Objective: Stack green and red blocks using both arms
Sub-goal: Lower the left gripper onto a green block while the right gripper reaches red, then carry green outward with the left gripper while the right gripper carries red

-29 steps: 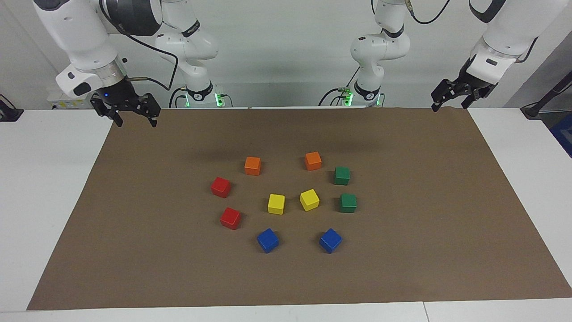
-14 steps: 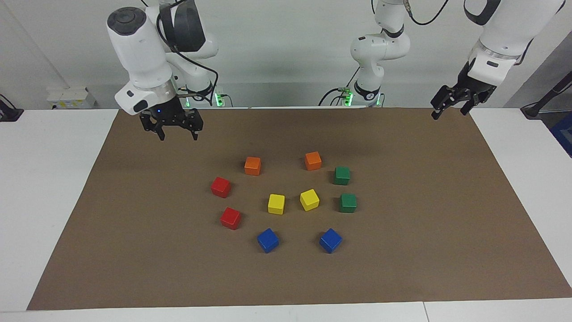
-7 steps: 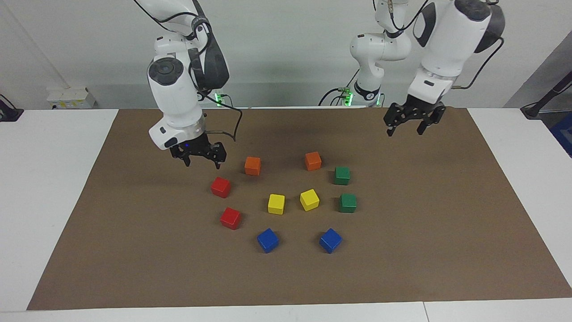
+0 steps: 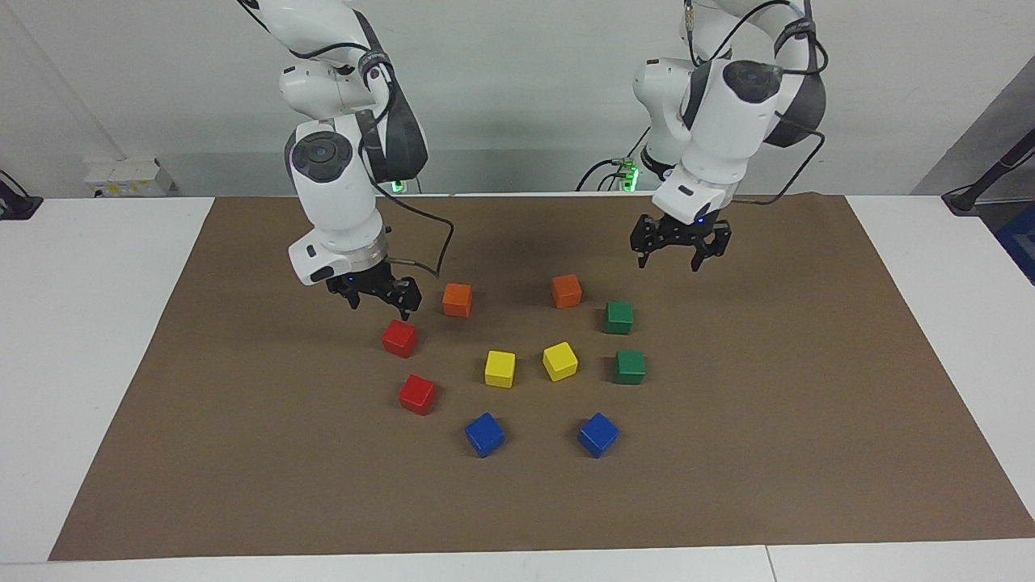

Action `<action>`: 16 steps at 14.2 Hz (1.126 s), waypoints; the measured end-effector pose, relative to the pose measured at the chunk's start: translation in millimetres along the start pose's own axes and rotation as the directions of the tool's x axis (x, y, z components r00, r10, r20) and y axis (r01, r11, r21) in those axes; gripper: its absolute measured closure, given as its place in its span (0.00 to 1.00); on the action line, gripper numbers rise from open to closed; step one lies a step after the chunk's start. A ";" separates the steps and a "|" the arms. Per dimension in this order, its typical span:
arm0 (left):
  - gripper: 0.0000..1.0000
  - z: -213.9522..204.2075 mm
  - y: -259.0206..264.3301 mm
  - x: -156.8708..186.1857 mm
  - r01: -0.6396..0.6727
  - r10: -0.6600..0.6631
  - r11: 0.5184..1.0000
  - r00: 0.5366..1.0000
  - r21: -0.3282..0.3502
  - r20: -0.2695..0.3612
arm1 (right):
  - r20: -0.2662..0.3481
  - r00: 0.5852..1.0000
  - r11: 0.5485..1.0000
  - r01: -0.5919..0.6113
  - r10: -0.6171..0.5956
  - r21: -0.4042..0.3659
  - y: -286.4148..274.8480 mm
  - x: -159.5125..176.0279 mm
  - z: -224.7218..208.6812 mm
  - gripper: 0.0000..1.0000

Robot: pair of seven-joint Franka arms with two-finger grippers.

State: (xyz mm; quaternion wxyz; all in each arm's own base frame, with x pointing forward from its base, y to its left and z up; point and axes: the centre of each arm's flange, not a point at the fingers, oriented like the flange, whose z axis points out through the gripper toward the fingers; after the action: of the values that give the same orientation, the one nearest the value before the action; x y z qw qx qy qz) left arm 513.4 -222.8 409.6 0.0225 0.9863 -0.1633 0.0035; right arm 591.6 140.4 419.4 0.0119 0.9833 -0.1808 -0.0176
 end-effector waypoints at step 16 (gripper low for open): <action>0.00 89.3 18.1 -0.1 -0.002 0.002 1.000 1.000 -0.006 0.003 | -0.029 0.997 0.997 -0.067 0.068 0.032 2.9 -18.6 74.0 0.00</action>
State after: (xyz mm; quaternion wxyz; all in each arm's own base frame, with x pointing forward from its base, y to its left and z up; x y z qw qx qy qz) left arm 507.4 -243.9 321.2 0.0250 0.9860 -0.1646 0.0015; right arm 570.3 143.0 346.1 0.0001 0.9769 -0.2138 0.0004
